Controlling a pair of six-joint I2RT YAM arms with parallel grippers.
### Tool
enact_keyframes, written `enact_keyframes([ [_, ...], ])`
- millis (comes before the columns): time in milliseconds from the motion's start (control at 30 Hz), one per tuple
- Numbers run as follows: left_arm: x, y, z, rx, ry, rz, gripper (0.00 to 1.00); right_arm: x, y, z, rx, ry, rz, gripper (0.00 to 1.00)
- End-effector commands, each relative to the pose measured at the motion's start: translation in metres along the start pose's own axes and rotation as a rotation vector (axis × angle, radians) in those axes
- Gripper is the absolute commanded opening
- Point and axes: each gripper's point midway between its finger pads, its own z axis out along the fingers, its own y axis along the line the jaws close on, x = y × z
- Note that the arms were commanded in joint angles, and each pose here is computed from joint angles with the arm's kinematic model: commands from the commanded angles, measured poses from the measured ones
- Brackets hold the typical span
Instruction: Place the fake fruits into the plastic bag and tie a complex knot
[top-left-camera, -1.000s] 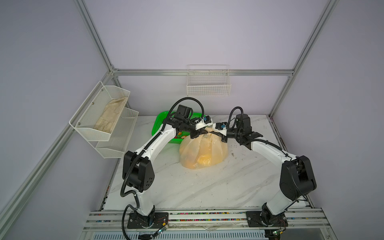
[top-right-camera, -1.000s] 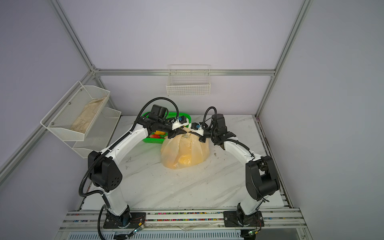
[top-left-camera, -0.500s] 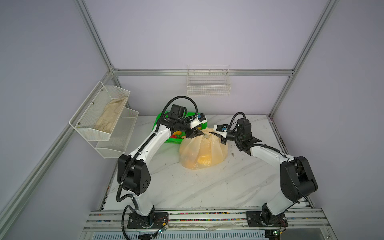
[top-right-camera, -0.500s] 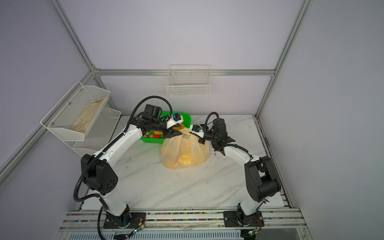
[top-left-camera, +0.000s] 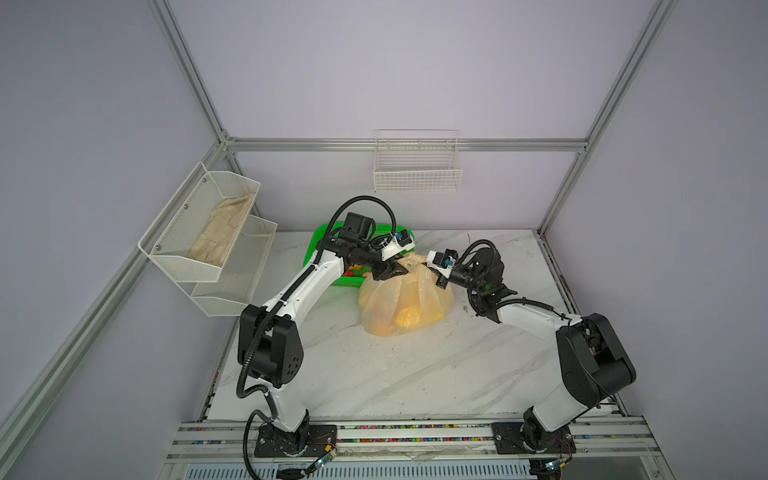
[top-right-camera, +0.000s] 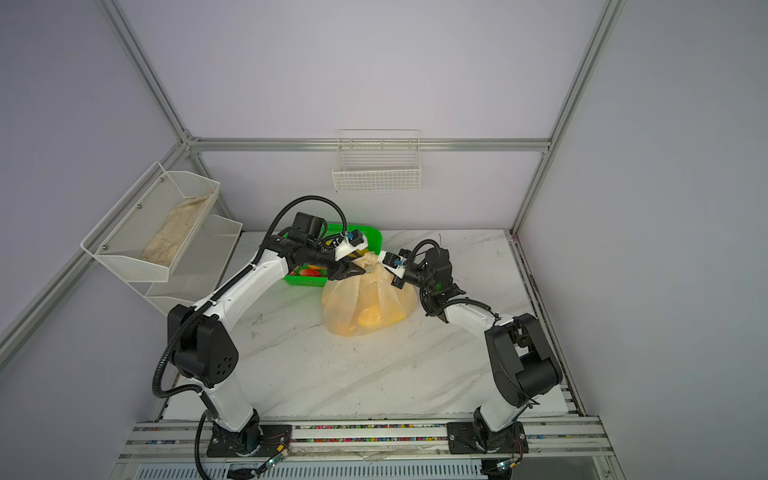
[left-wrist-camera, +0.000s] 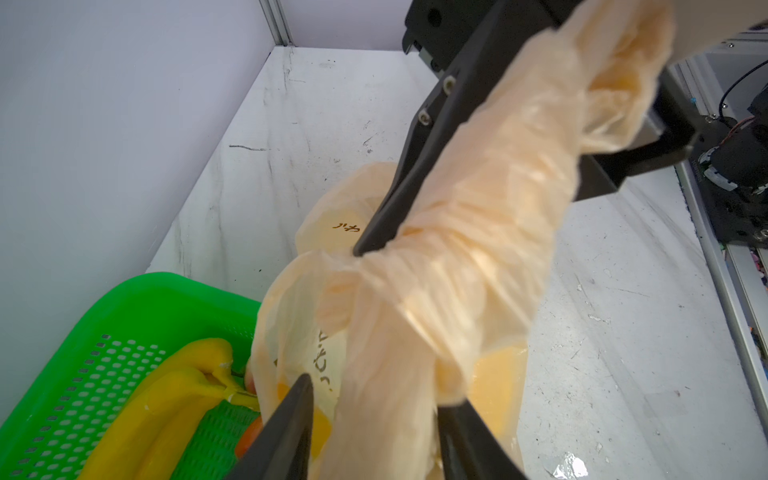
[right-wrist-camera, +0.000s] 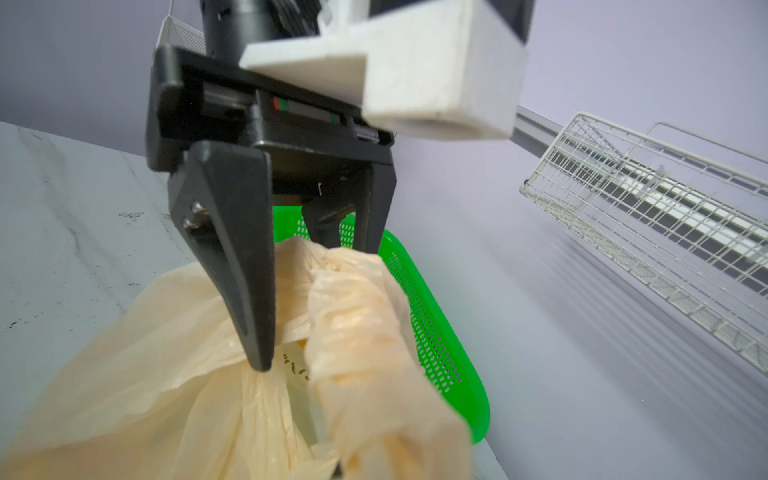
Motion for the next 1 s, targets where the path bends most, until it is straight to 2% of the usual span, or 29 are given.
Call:
enact_keyframes([
  [0,-0.004,0.0,0.001,0.013,-0.028,-0.014,0.41,-0.032,-0.012,-0.003,0.076,-0.103,-0.058,0.0],
  [67,-0.005,0.0,-0.001,0.009,-0.03,-0.014,0.36,-0.029,-0.012,-0.002,0.087,-0.097,-0.063,0.0],
  [300,-0.025,-0.005,-0.013,0.015,-0.101,-0.07,0.08,-0.014,-0.009,0.001,0.109,-0.076,-0.042,0.0],
  [400,-0.032,-0.012,-0.017,0.035,-0.147,-0.102,0.02,-0.011,-0.006,0.003,0.128,-0.075,-0.034,0.0],
  [633,-0.032,-0.024,-0.023,0.039,-0.184,-0.151,0.0,0.0,-0.006,0.006,0.195,-0.055,-0.012,0.0],
  [800,-0.028,-0.024,-0.026,0.005,-0.183,-0.164,0.0,0.01,0.003,0.009,0.165,-0.034,-0.026,0.0],
  [967,-0.036,-0.018,-0.025,-0.006,-0.215,-0.216,0.02,0.007,0.008,0.007,0.171,-0.066,-0.019,0.0],
])
